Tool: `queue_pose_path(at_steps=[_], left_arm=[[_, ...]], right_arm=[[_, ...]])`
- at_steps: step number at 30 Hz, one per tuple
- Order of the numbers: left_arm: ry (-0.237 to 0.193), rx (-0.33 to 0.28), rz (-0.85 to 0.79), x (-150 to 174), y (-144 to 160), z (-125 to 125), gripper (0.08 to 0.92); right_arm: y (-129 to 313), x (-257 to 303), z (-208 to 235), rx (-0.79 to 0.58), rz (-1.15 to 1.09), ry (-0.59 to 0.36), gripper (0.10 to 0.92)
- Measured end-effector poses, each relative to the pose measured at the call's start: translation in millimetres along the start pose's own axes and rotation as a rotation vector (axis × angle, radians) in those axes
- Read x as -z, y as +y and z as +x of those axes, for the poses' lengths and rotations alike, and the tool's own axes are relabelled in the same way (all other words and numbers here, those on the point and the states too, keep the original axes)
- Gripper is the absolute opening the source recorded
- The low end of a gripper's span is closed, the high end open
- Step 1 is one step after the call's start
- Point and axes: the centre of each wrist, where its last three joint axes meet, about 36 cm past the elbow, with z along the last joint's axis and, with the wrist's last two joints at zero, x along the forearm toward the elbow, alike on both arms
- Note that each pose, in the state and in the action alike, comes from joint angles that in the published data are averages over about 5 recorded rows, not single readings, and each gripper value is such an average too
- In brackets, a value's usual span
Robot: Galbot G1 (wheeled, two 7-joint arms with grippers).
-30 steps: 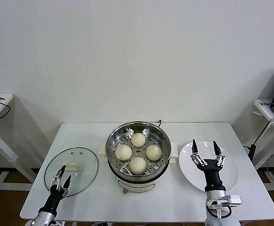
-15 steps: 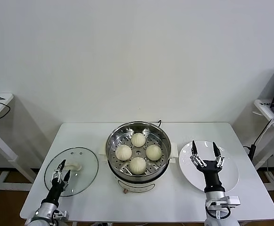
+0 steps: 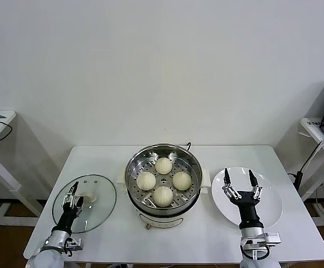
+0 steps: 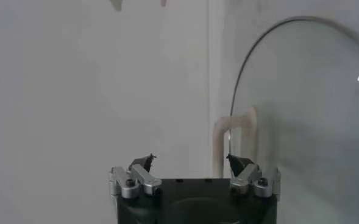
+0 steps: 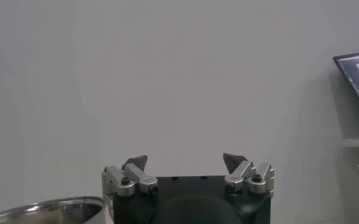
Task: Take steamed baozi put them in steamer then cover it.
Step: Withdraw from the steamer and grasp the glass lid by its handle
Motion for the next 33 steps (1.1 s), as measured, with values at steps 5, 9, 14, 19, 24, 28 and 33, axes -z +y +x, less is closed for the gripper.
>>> queue_pose_path(at_steps=[5,9,14,19,24,28,33], left_arm=[[0.003,0.004,0.006,1.5,-1.7,-8.7,0.82],[0.002,0.008,0.011,3.6,-3.1,-14.6,0.765],[0.006,0.007,0.012,3.9,-5.8,-21.0,0.619],[0.006,-0.003,0.012,3.2,-10.2,-24.1,0.48],[0.003,0.001,0.011,3.6,-12.2,-25.0,0.333],[0.008,0.011,0.008,3.9,-10.7,-23.8,0.226],[0.018,0.041,-0.001,4.2,-1.0,-21.2,0.188]], right_arm=[[-0.6,-2.4,0.9,0.002,0.007,0.006,0.823],[-0.2,-4.5,1.7,0.005,0.012,0.009,0.823],[-0.2,-6.7,2.4,0.007,0.017,0.011,0.823],[-0.4,-9.0,2.8,0.008,0.02,0.011,0.823],[-0.6,-10.6,2.2,0.007,0.022,0.008,0.823],[-0.7,-10.4,1.3,0.007,0.022,0.004,0.823],[-0.7,-9.7,-0.3,0.007,0.021,-0.001,0.823]])
